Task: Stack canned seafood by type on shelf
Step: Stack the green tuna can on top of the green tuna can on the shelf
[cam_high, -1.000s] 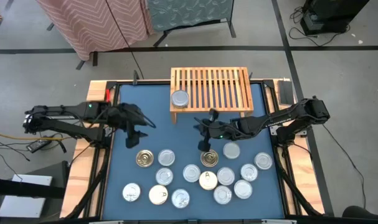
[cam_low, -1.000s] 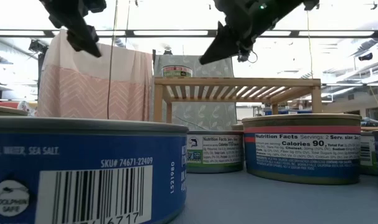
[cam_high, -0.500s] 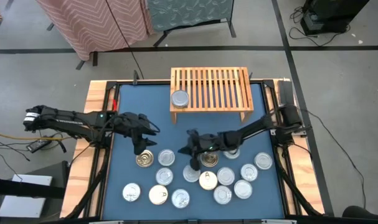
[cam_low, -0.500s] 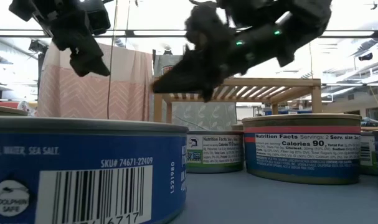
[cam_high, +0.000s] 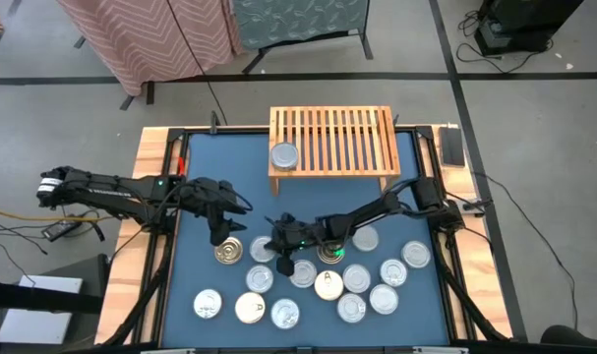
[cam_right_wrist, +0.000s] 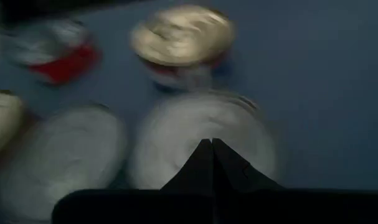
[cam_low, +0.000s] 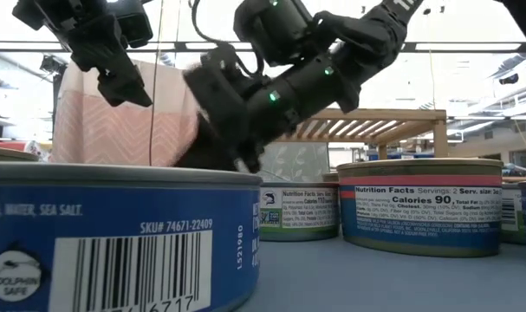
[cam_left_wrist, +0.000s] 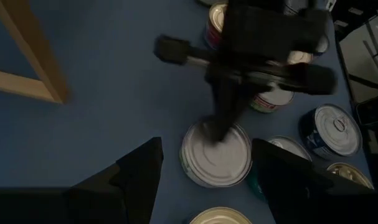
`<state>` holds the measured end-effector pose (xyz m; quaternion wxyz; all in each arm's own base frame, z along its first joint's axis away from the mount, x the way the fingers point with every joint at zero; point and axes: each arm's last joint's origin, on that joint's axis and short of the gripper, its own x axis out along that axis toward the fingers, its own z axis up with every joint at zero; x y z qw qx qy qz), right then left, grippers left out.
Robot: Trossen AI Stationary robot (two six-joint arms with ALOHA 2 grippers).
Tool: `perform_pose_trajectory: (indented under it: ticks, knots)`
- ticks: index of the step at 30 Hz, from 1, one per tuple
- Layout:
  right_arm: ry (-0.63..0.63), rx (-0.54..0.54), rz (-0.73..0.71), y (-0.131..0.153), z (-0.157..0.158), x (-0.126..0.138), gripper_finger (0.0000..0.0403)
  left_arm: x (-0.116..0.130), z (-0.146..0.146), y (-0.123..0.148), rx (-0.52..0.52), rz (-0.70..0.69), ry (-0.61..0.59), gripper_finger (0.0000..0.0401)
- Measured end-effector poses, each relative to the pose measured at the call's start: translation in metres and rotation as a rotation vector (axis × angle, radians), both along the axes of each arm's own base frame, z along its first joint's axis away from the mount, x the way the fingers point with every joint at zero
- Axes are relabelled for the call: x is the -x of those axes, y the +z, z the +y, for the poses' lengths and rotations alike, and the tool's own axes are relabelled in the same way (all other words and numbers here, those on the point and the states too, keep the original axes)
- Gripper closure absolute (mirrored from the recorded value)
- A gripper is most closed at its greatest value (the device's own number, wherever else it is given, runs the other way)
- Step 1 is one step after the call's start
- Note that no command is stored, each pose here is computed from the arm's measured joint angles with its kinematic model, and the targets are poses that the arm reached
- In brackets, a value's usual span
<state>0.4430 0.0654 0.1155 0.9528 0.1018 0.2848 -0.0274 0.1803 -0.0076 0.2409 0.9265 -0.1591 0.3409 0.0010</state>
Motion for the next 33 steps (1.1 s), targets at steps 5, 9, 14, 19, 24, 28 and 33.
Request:
perform_pose_trajectory:
  ticks: [5, 9, 14, 19, 24, 28, 33]
  knots:
    - [-0.116, 0.061, 0.1, 0.008, -0.017, 0.008, 0.0403, 0.0, 0.0, 0.001, 0.0, -0.008, -0.003, 0.0151]
    - [-0.166, 0.095, 0.139, 0.015, -0.031, 0.012, 0.0403, -0.001, 0.001, 0.001, -0.043, -0.012, 0.008, 0.0151]
    - [-0.15, 0.118, 0.079, 0.037, -0.035, 0.013, 0.0403, -0.001, 0.003, 0.001, -0.1, -0.022, 0.023, 0.0151]
    - [-0.102, 0.155, 0.022, 0.061, -0.029, 0.019, 0.0403, -0.005, 0.003, 0.001, -0.103, -0.091, 0.026, 0.0151]
    - [-0.076, 0.144, 0.059, 0.041, -0.02, 0.032, 0.0403, -0.006, 0.003, -0.026, -0.047, -0.19, 0.069, 0.0151]
    - [-0.086, 0.117, 0.03, 0.032, -0.018, 0.036, 0.0403, 0.0, 0.004, -0.054, 0.019, -0.224, 0.151, 0.0151]
    - [-0.111, 0.111, 0.077, 0.019, -0.02, 0.044, 0.0403, 0.009, 0.004, -0.076, 0.123, -0.221, 0.218, 0.0151]
